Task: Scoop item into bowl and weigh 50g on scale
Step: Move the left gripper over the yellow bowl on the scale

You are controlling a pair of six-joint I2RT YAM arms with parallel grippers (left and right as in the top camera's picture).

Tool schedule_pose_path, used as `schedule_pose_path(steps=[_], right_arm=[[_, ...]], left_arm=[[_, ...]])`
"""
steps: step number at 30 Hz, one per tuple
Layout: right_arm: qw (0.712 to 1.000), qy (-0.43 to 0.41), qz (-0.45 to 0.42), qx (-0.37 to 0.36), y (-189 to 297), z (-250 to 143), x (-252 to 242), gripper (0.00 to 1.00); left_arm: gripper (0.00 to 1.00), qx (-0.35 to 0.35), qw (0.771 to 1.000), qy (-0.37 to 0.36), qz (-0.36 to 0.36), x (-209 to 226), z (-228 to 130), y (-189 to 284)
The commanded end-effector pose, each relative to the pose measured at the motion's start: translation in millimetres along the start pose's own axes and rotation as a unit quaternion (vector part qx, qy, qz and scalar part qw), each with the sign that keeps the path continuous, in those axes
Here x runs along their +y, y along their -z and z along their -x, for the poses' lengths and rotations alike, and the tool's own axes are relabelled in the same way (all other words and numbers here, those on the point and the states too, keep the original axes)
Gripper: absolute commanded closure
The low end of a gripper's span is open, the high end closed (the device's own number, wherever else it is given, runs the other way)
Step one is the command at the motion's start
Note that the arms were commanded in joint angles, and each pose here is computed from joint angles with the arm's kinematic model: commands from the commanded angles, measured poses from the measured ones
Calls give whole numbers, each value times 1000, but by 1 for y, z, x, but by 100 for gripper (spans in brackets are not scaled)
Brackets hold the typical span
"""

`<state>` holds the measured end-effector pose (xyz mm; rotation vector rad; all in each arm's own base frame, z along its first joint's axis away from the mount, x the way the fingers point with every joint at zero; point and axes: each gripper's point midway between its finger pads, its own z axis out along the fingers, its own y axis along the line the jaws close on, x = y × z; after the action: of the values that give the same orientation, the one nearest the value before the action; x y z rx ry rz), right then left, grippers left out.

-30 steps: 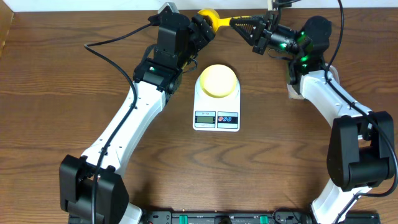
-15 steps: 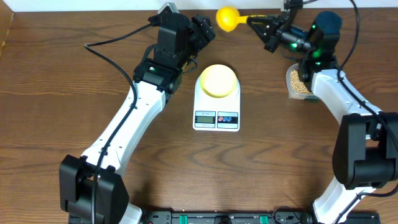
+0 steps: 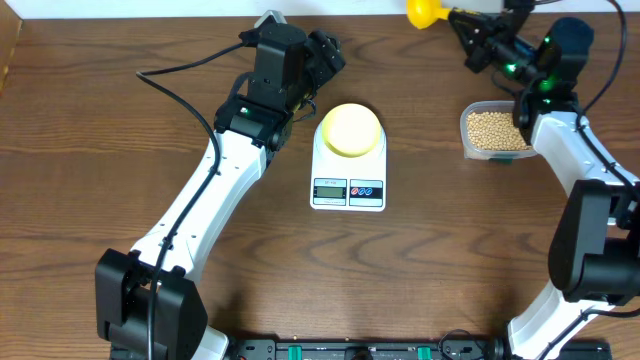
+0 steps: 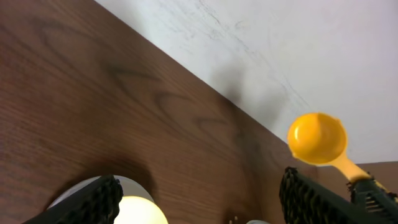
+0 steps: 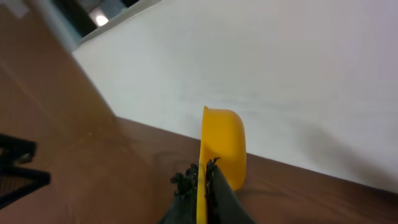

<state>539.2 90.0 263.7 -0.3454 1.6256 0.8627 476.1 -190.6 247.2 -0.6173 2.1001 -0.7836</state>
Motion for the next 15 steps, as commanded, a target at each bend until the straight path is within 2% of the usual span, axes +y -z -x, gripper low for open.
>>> schedule_pose_path(steps=[1, 7, 11, 15], right_arm=[[999, 19, -26, -14, 2, 12, -9, 99], [998, 25, -58, -14, 3, 11, -21, 99], [997, 42, -62, -10, 3, 9, -22, 99], [997, 45, -69, -12, 4, 10, -25, 99]], left_arm=[[17, -10, 999, -53, -3, -5, 6, 6], [17, 0, 985, -172, 9, 1, 2, 6], [17, -4, 958, -285, 23, 6, 5, 6], [17, -36, 955, -285, 69, 18, 19, 8]])
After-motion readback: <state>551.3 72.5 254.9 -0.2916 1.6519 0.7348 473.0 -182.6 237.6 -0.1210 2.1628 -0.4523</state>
